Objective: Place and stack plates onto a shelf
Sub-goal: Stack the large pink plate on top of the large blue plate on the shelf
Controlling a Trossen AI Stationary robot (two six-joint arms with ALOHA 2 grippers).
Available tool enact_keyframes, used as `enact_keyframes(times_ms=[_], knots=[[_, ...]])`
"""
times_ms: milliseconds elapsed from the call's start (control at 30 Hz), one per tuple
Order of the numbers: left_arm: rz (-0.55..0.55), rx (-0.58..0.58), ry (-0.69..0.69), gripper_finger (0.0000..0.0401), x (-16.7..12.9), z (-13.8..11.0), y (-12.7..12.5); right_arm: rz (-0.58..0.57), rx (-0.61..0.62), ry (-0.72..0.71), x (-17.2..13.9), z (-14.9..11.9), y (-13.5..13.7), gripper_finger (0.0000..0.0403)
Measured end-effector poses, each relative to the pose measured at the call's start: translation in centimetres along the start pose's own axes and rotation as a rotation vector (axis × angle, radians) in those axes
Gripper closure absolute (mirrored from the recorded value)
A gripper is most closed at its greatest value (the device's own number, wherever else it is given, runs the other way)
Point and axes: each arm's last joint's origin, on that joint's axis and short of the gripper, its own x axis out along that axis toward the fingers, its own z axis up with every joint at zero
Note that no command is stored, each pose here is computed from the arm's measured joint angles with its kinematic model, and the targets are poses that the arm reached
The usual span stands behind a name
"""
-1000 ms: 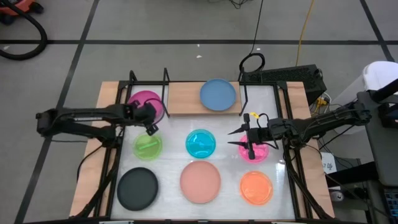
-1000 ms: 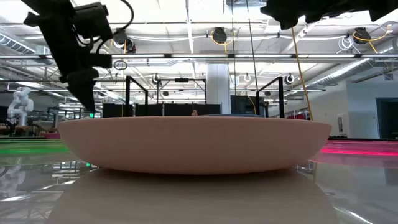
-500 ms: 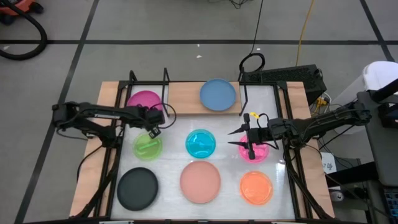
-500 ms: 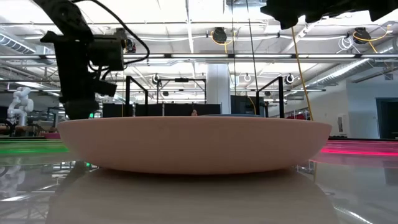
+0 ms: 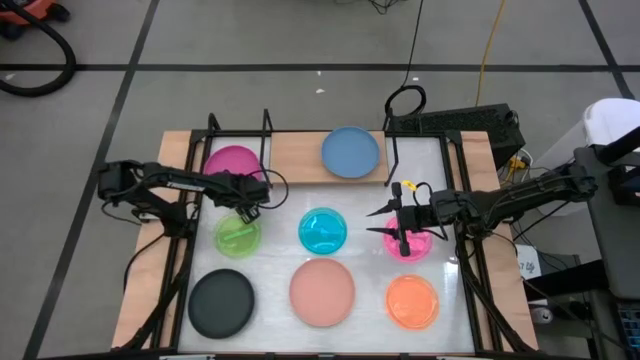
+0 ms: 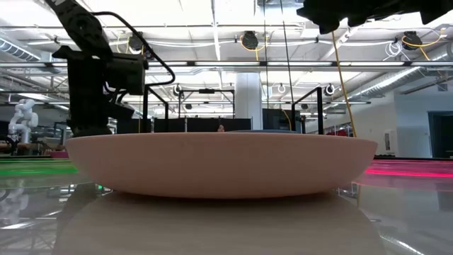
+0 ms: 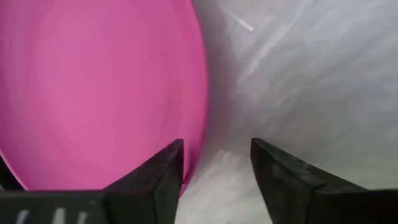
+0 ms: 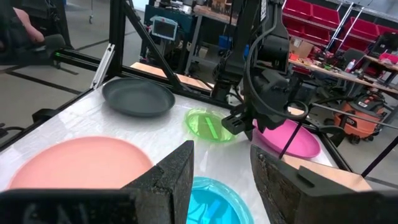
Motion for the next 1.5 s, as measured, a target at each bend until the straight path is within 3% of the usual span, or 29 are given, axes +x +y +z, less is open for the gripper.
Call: enact_keyframes(times_ms=[267, 333, 500, 633, 833, 1033, 1167, 1333, 1500], knots=[[0.006, -0.019, -0.008, 0.0367, 0.0, 0.0, 0.1, 0.0, 0.0, 0.001, 0.0, 0.0, 0.0, 0.0263], [0.007, -0.016, -0.013, 0.0387, 0.0, 0.0, 0.1, 0.0, 0.0, 0.0, 0.0, 0.0, 0.0, 0.0263], [0.002, -0.064, -0.039, 0.0389, -0.8, 0.1, 0.5, -0.001, 0.0, 0.0, 0.0, 0.0, 0.0, 0.0263], [0.061, -0.121, -0.1, 0.0391, -3.0, 0.2, 1.3, -0.023, -0.001, 0.01, 0.0, -0.1, -0.1, 0.0263], [0.162, -0.211, -0.237, 0.0391, -7.9, 0.2, 3.5, -0.022, 0.0, 0.01, 0.0, -0.1, -0.1, 0.0263], [0.148, -0.239, -0.449, 0.0391, -13.4, 0.9, 5.5, -0.027, 0.021, -0.015, 0.0, 0.2, -0.1, 0.0263], [0.178, -0.154, -0.604, 0.0391, -17.7, 2.0, 6.5, -0.028, 0.02, -0.02, 0.0, 0.2, -0.1, 0.0263], [0.058, 0.03, -0.903, 0.0391, -22.3, 5.2, 5.8, -0.035, 0.007, -0.061, -0.1, 0.6, -0.2, 0.0263], [-0.01, 0.303, -1.012, 0.0391, -21.9, 9.2, 2.5, -0.039, -0.019, -0.216, -1.3, 2.5, -0.1, 0.0263]])
